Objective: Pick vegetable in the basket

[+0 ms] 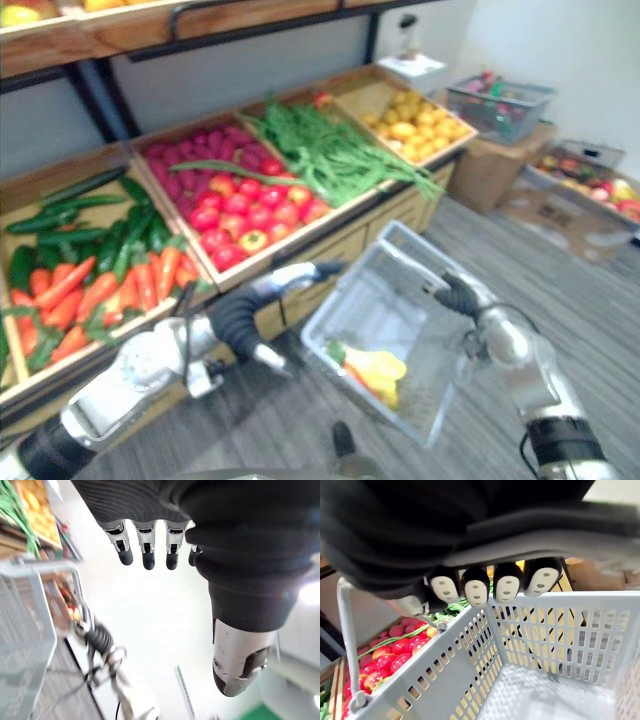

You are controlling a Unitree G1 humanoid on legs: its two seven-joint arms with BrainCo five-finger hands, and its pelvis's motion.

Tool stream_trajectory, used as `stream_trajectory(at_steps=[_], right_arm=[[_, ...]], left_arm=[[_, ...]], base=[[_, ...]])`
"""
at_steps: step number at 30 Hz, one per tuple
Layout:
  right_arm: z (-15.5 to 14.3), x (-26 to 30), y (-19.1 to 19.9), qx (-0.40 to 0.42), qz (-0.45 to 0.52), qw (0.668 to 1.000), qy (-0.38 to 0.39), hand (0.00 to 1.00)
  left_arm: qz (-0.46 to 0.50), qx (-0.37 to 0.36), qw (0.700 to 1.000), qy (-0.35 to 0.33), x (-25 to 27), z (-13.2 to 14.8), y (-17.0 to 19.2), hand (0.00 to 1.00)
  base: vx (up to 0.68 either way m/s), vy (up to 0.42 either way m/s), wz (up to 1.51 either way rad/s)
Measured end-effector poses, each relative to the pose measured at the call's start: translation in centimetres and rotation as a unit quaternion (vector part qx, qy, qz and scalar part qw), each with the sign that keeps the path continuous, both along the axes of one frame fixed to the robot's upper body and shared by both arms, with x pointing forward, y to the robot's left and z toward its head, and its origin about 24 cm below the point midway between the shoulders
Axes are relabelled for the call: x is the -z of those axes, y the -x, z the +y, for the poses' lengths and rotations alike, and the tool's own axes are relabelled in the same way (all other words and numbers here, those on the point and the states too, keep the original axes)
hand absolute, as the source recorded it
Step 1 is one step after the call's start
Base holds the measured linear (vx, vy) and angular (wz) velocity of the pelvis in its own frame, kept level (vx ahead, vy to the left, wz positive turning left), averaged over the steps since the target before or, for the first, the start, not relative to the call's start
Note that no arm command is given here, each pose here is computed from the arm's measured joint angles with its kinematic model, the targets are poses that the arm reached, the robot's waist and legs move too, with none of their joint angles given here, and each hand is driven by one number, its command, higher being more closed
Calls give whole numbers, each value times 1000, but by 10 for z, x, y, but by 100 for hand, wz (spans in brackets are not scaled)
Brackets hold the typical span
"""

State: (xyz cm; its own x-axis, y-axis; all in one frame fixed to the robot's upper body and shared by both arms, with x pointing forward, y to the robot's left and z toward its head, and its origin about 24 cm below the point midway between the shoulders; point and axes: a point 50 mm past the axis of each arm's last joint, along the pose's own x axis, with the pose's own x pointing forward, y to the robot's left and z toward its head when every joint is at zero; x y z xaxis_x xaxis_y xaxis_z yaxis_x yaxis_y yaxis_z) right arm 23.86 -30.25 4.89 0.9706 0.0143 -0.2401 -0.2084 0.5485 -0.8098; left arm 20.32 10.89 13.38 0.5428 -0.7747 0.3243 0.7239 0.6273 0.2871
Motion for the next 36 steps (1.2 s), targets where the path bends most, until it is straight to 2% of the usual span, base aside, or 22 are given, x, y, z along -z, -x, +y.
stream_trajectory(at_steps=[1, 3, 6, 11, 12, 13, 14, 16, 18, 19, 20, 22, 23, 25, 26, 27, 28, 31, 36], right_arm=[[-4, 5, 5, 16, 3, 1000, -4, 100], [-20, 27, 27, 90, 17, 995, -24, 100], [-32, 60, 50, 168, 60, 983, -51, 100], [-37, 110, 83, 267, 141, 948, -101, 100], [-34, 120, 92, 283, 157, 939, -115, 100], [-26, 134, 104, 312, 175, 923, -142, 100], [-24, 140, 109, 327, 180, 915, -152, 100], [-21, 153, 130, 377, 194, 889, -172, 100], [-17, 162, 151, 414, 204, 868, -185, 100], [-11, 168, 160, 434, 206, 855, -197, 100], [-8, 171, 166, 444, 209, 847, -204, 100], [10, 182, 180, 481, 211, 817, -237, 100], [14, 184, 182, 488, 210, 811, -245, 100], [30, 192, 195, 522, 208, 777, -283, 100], [33, 193, 198, 528, 210, 770, -290, 100], [40, 196, 203, 541, 212, 753, -308, 100], [49, 201, 208, 545, 226, 743, -318, 100], [71, 210, 215, 550, 253, 722, -334, 100], [88, 217, 231, 551, 297, 707, -328, 100]], left_arm=[[10, -17, 1000, 18, 0, 6, -1, 0], [51, -104, 989, 97, 7, 32, -5, 0], [103, -216, 961, 137, 32, 57, -7, 0], [190, -372, 900, 127, 82, 97, 0, 0], [206, -411, 880, 122, 93, 108, 2, 0], [228, -475, 842, 113, 110, 126, 8, 0], [233, -501, 827, 104, 115, 132, 10, 0], [255, -574, 777, 53, 136, 147, 25, 0], [280, -612, 740, 3, 154, 157, 38, 0], [295, -643, 706, -28, 165, 164, 49, 0], [301, -660, 687, -45, 171, 169, 56, 0], [347, -730, 584, -74, 198, 183, 92, 0], [363, -744, 557, -74, 205, 185, 102, 0], [442, -773, 451, -64, 237, 183, 145, 0], [464, -776, 425, -53, 245, 180, 155, 0], [510, -776, 370, -16, 260, 171, 177, 0], [551, -767, 330, -1, 272, 159, 194, 0], [625, -721, 299, -2, 291, 127, 214, 0], [656, -698, 287, 11, 299, 113, 220, 0]], base=[[-37, 7, 100], [-23, 13, 109], [-26, 5, 111], [-4, -21, 106], [4, -14, 74], [-1, -5, 65], [-4, -3, 58], [-2, 2, 43], [-3, 1, 43], [-6, -3, 28], [-10, -24, 15], [0, 0, 0], [-22, 0, -5], [0, 0, 0], [-29, -8, -4], [-29, -9, -7], [-22, -10, -5], [0, 0, 0], [55, -8, 5]])
